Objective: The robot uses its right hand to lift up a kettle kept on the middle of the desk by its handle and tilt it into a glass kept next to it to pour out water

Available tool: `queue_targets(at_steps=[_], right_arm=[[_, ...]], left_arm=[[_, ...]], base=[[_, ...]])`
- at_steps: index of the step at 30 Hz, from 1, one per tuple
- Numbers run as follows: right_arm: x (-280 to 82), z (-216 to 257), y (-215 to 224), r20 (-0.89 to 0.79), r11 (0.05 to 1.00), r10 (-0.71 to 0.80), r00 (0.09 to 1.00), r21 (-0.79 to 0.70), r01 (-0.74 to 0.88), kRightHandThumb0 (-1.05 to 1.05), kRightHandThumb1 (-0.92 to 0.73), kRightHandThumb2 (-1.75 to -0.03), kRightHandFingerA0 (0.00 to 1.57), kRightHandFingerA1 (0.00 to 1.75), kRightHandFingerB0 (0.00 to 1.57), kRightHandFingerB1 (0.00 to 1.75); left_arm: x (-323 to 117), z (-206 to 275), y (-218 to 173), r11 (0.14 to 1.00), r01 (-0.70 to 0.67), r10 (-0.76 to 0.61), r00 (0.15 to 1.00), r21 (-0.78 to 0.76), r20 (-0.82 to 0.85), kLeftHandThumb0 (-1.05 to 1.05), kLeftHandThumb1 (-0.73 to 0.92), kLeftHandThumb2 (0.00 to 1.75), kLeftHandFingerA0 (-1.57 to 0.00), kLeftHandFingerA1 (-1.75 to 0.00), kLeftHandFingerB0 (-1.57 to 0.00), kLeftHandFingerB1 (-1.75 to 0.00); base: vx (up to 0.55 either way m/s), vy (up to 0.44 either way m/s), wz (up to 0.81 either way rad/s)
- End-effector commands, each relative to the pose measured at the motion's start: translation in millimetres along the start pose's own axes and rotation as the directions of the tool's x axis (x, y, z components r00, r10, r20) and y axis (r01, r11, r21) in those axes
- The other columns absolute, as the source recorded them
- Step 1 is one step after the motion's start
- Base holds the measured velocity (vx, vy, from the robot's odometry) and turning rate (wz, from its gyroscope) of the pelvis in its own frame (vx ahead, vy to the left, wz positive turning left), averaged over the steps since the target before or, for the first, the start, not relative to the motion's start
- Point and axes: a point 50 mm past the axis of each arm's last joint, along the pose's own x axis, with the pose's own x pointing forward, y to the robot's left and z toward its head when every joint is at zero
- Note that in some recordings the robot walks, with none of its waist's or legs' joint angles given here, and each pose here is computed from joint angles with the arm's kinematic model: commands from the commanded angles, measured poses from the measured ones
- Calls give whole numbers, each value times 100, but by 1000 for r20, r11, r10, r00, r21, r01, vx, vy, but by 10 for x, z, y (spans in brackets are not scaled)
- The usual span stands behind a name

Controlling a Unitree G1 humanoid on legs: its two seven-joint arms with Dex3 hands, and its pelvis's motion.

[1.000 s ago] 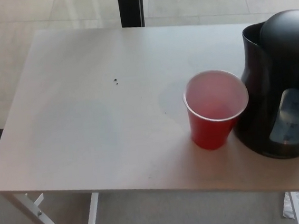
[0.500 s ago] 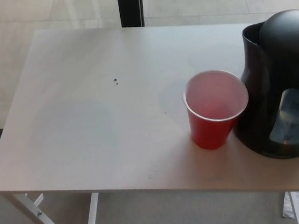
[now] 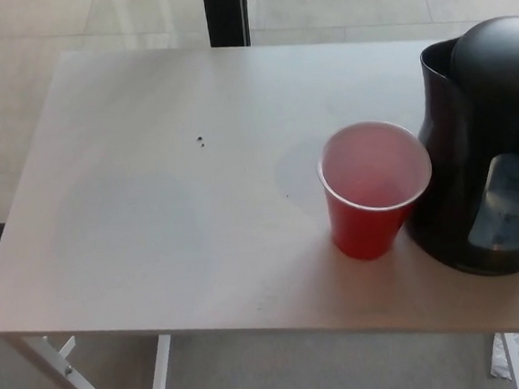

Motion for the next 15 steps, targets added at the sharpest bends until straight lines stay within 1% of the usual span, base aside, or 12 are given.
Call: queue_targets(at_steps=[1,3,4,5,6,7,8,9,10,11,12,15], right_arm=[[49,-26,29,-4,999,-41,999,-6,41,-66,-39,-81,3,34,4,19],[66,-40,71,-16,999,-45,999,-3,45,-69,-41,-81,1,42,10,19],[71,-43,94,-19,999,-43,999,-2,43,-75,-44,-80,6,44,13,15],[83,-51,114,-33,999,-36,999,-10,36,-64,-38,-82,3,46,4,24],[92,-74,157,-48,1000,-12,999,-11,12,-70,-41,-80,3,35,10,15],[99,-90,192,-51,1000,10,999,-16,-10,-65,-39,-80,5,34,5,19],[101,-94,201,-51,1000,15,999,-18,-16,-65,-39,-80,5,34,5,19],[102,-92,224,-59,999,23,998,-30,-25,-61,-51,-56,7,34,5,21],[102,-92,227,-61,999,24,998,-32,-26,-61,-51,-56,7,34,5,21],[107,-100,252,-83,998,32,996,-58,-37,-65,-38,-79,1,36,7,19],[108,-102,270,-96,996,36,995,-74,-43,-60,-52,-56,7,34,5,24],[123,-97,298,-100,997,37,994,-68,-44,-55,-51,-59,7,34,9,21]], left_arm=[[-1,43,16,1000,-11,11,1000,25,21,-76,77,63,-51,-56,-40,-51],[-3,44,14,1000,-2,2,1000,23,23,-76,76,63,-50,-56,-40,-51],[-3,42,14,1000,-3,2,1000,29,22,-79,77,63,-52,-56,-40,-50],[-3,40,14,1000,-2,1,1000,22,21,-77,76,63,-51,-56,-41,-51],[-1,31,13,1000,-7,6,1000,18,17,-78,76,64,-53,-57,-42,-51],[1,28,12,1000,-13,13,1000,13,14,-81,59,82,-52,-62,-41,-56],[2,29,13,1000,-15,15,1000,11,13,-81,59,82,-52,-62,-41,-56],[2,28,12,1000,-15,15,1000,15,11,-77,75,63,-55,-57,-44,-51],[3,28,12,1000,-15,15,1000,16,11,-77,75,63,-55,-57,-44,-51],[3,27,8,1000,-11,11,1000,19,11,-78,76,63,-53,-57,-42,-51],[1,25,8,1000,-9,8,1000,24,10,-78,76,63,-52,-56,-41,-51],[-2,20,15,1000,-7,7,1000,20,3,-78,75,63,-52,-55,-43,-50]], base=[[0,0,0],[0,0,0],[0,0,0],[0,0,0],[0,0,0],[0,0,0],[0,0,0],[0,0,0],[0,0,0],[0,0,0],[0,0,0],[0,0,0]])
